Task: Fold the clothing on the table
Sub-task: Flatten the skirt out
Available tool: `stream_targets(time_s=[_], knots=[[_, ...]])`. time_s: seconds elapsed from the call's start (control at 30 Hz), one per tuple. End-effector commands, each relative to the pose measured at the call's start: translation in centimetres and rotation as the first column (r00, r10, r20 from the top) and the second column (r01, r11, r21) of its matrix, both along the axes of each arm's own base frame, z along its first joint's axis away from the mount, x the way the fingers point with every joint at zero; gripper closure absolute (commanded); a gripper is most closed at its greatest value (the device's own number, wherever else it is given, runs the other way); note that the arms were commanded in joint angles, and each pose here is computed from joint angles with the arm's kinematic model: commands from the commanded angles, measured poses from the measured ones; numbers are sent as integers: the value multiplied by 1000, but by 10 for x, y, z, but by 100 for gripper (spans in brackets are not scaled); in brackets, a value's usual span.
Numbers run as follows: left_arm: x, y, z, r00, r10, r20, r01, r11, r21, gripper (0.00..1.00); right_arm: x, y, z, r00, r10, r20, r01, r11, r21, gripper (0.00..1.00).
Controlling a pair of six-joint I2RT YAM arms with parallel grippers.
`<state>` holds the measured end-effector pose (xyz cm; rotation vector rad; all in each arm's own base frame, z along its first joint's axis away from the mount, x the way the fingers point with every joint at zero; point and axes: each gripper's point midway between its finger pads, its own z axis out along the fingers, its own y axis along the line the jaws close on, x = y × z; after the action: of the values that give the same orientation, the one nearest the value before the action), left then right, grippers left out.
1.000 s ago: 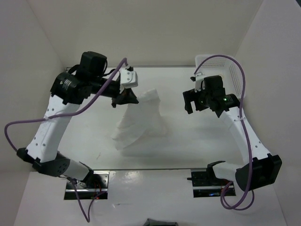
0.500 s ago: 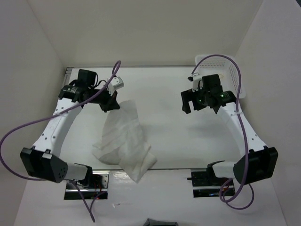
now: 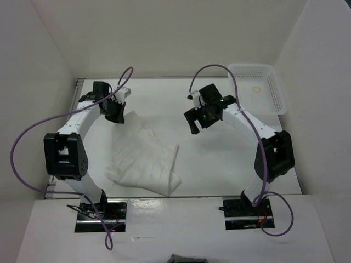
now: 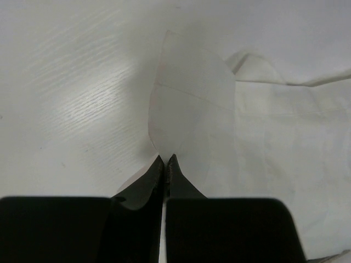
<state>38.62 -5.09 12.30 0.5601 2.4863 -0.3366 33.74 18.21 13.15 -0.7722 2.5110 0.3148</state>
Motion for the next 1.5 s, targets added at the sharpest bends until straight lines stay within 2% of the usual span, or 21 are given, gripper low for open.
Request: stream_targets(time_s=[0.0,0.2,0.47,0.63,0.77,0.93,0.97,1.2,1.47], knots=[[24,24,-12,988,154,-10,-153,987,37,100,8,39,-8,997,69,19,-69,998,-9,3],[22,58,-38,951,301,-70,-295,951,91,100,24,67,-24,997,76,11,-76,997,-5,3],[16,77,-46,918,380,-118,-372,925,85,100,28,93,-24,995,91,-31,-88,991,100,3],[5,68,-53,919,357,-167,-352,934,57,100,26,119,-24,987,147,-58,-136,977,164,5],[-5,65,-60,914,351,-204,-347,936,58,100,23,137,-44,980,170,-105,-149,972,184,5],[-10,64,-57,912,358,-201,-355,933,53,100,28,159,-60,975,173,-137,-141,966,215,6],[-10,64,-57,912,358,-201,-355,933,53,100,23,159,-70,969,172,-176,-133,968,213,7],[-14,60,-53,911,355,-208,-356,934,33,100,20,173,-76,966,199,-167,-161,963,218,7],[-18,58,-52,911,350,-218,-353,935,26,100,12,179,-90,958,214,-192,-174,963,204,17]])
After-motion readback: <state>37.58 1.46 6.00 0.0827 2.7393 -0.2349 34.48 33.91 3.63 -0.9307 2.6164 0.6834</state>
